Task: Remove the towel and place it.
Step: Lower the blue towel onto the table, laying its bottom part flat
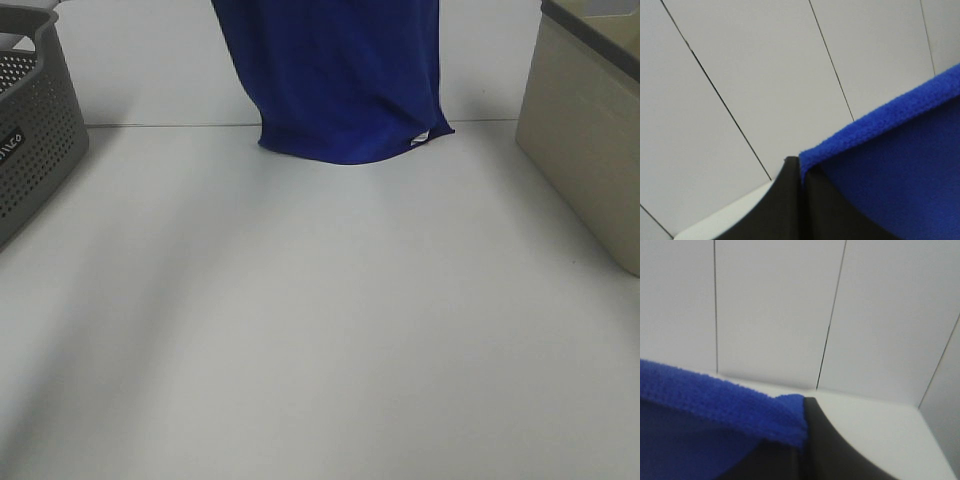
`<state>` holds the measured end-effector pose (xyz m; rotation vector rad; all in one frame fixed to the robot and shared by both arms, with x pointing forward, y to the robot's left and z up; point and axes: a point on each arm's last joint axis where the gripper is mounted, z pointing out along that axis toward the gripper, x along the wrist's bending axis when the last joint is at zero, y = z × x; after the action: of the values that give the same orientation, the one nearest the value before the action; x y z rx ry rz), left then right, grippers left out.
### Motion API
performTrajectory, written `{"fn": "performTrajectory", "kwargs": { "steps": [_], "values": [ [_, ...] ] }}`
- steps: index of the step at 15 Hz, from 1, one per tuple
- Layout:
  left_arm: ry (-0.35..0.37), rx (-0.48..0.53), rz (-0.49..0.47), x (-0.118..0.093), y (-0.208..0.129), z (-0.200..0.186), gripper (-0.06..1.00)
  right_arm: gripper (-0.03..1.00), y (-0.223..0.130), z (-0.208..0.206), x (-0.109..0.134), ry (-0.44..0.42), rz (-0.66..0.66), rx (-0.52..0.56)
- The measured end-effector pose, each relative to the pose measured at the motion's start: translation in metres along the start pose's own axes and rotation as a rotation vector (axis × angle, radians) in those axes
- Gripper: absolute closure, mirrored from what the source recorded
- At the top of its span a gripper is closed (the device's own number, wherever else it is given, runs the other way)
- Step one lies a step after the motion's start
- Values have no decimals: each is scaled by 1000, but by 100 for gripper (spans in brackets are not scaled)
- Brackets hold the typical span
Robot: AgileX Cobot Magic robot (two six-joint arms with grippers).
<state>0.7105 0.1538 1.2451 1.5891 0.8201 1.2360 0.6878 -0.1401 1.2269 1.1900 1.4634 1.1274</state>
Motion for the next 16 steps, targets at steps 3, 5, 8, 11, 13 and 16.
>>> {"fn": "performTrajectory", "kwargs": {
  "steps": [3, 5, 8, 11, 13, 16],
  "values": [
    [-56, 192, -1, -3, -11, -8, 94, 95, -29, -8, 15, 186, -62, 338],
    [-105, 305, -18, -4, -15, -19, 94, 95, -32, -26, 13, 223, -82, 484],
    [-169, 408, -42, -5, -10, -38, 94, 95, -10, -64, 2, 236, -98, 520],
    [-173, 383, -46, 0, 8, -58, 94, 95, 11, -96, -5, 258, -104, 491],
    [-196, 373, -54, 2, 24, -79, 94, 95, 19, -114, -8, 275, -112, 489],
    [-198, 359, -63, 4, 30, -85, 94, 95, 26, -125, -10, 295, -103, 472]
  ]
}}
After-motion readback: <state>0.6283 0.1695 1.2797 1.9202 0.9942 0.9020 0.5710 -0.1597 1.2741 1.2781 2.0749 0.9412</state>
